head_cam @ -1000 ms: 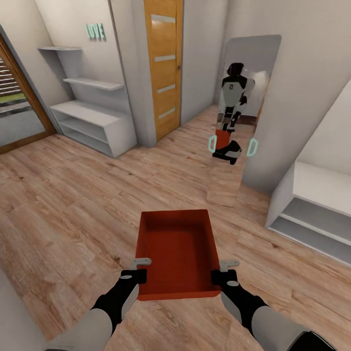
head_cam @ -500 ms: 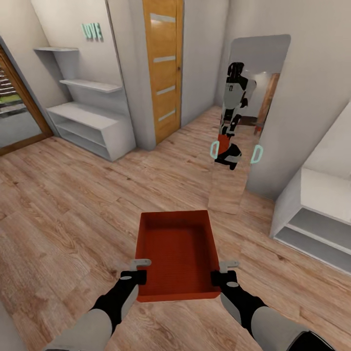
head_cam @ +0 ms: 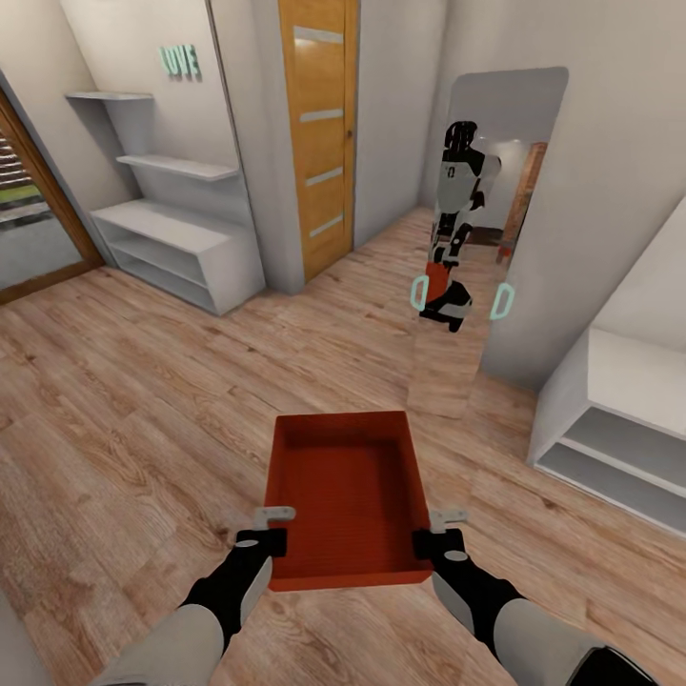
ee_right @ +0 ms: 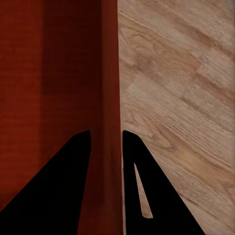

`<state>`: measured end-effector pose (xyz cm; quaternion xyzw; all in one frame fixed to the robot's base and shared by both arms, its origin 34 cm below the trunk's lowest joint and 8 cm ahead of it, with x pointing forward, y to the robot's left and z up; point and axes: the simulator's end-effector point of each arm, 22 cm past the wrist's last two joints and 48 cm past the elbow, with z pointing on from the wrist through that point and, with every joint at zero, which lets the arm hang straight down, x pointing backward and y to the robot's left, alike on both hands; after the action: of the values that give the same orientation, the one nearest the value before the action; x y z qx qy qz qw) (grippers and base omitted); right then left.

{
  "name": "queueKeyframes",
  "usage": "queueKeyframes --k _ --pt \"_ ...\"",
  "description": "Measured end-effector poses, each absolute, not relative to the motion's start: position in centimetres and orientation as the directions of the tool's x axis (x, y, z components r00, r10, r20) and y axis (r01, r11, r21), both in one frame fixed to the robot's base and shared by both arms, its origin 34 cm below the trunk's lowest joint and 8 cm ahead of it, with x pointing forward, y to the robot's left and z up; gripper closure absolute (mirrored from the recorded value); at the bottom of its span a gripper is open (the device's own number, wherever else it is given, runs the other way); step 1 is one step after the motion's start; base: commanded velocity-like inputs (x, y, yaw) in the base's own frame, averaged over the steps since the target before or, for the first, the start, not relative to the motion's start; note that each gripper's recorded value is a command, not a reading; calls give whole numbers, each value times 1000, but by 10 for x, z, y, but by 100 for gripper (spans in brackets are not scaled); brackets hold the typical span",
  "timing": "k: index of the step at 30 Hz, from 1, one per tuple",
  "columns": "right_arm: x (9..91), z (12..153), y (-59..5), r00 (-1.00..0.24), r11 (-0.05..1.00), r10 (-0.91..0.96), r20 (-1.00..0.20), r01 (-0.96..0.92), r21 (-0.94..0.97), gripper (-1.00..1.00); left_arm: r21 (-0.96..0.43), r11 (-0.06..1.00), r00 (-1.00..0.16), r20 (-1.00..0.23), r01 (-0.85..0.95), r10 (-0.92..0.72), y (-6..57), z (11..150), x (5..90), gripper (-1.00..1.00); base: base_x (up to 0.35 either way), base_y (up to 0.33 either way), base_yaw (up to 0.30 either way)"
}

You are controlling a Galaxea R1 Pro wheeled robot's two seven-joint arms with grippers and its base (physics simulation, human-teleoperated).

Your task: Move the two storage containers from the living room to the garage. In the garage, place one container on the floor and stack the other container on top of it (either order is fine).

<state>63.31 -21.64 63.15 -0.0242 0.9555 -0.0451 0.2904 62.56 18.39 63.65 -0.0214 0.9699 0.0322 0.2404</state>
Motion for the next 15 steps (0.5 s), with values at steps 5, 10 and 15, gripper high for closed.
queueKeyframes --k 5,10,15 --pt "633 633 -215 -829 995 -73 -554 -20 -101 100 50 997 -883 -469 -58 -27 185 638 626 100 0 0 126" --pt "634 635 -214 -827 995 -74 -557 -19 -103 100 49 997 -881 -473 -57 -27 186 640 627 100 0 0 172" --pt "641 641 -216 -818 995 -70 -571 -15 -100 100 50 997 -872 -490 -52 -21 183 646 634 100 0 0 179"
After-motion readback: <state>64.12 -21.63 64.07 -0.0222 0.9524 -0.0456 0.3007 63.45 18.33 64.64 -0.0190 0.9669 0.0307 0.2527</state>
